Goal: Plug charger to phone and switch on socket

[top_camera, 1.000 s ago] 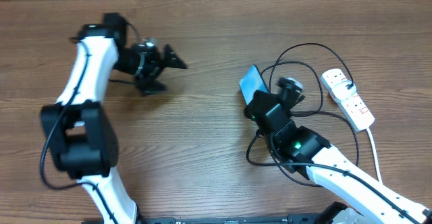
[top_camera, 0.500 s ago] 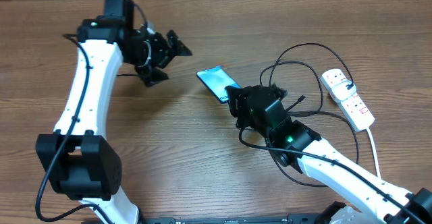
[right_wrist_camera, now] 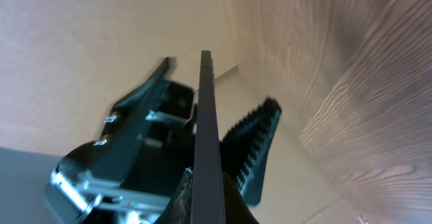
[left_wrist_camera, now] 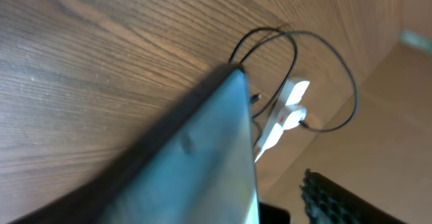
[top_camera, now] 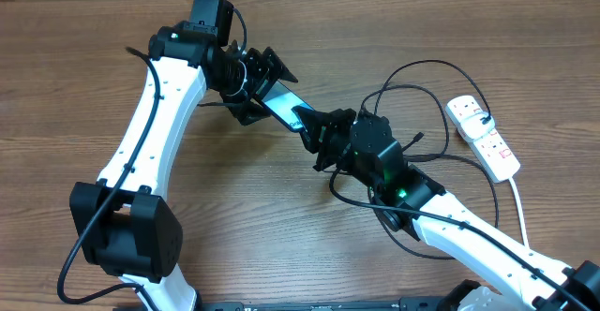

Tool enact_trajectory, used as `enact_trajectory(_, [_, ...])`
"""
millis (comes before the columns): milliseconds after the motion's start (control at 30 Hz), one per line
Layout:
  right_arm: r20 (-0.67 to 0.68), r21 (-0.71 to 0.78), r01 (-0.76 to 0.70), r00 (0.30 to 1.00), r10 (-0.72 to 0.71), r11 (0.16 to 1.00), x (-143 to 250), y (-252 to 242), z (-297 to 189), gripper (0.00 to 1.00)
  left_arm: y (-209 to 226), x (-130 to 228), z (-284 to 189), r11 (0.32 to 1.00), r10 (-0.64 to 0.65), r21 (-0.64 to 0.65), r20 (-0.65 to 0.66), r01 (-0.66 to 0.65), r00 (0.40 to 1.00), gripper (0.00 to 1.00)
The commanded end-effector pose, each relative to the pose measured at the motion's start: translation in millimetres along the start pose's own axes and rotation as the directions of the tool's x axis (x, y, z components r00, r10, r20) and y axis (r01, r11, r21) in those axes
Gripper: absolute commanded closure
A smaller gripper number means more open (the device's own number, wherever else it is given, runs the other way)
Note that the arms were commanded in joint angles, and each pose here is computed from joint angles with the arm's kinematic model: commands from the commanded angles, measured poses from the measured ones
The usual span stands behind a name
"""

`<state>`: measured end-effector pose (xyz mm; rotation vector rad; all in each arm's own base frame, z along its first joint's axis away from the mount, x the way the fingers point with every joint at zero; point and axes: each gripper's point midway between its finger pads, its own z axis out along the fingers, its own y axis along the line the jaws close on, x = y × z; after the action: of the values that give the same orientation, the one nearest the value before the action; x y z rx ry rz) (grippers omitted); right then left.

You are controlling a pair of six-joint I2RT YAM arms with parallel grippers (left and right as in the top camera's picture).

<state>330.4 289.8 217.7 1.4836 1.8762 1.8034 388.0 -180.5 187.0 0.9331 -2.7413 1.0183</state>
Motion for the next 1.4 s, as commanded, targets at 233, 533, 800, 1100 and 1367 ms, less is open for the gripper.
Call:
enact_trajectory(233, [-0.062, -0.023, -0.13, 0.99, 0.128, 0.991, 17.6, 8.5, -1.7, 0.96, -5.7, 6.2, 1.2, 0.979, -0.203, 0.016, -0.043, 0.204, 0.978, 0.6])
enact_trajectory(533, [-0.06, -0.021, -0.129, 0.99, 0.128, 0.991, 17.3, 8.1, -1.7, 0.91, -6.5, 7.1, 1.2, 0.972, -0.232, 0.018, -0.05, 0.234, 0.971, 0.96])
enact_trajectory(800, [-0.03, 0.016, -0.133, 0.991, 0.133, 0.991, 11.1, -2.2, -1.3, 0.53, -0.4, -5.8, 1.3, 0.974, -0.228, -0.003, 0.03, 0.228, 0.973, 0.96])
enact_trajectory(1100, [0.376, 0.358, 0.607, 0.601, -0.705, 0.709, -93.9, -15.3, -29.1, 0.0, 46.7, -57.7, -16.2, 0.962, -0.067, -0.223, 0.359, 0.155, 0.931, 0.96])
enact_trajectory(1367, [0.276, 0.675, 0.556, 0.418, -0.865, 0.485, -144.1, -20.7, -69.7, 0.0, 41.3, -48.3, -8.4, 0.959, 0.167, -0.264, 0.231, -0.104, 0.958, 0.96])
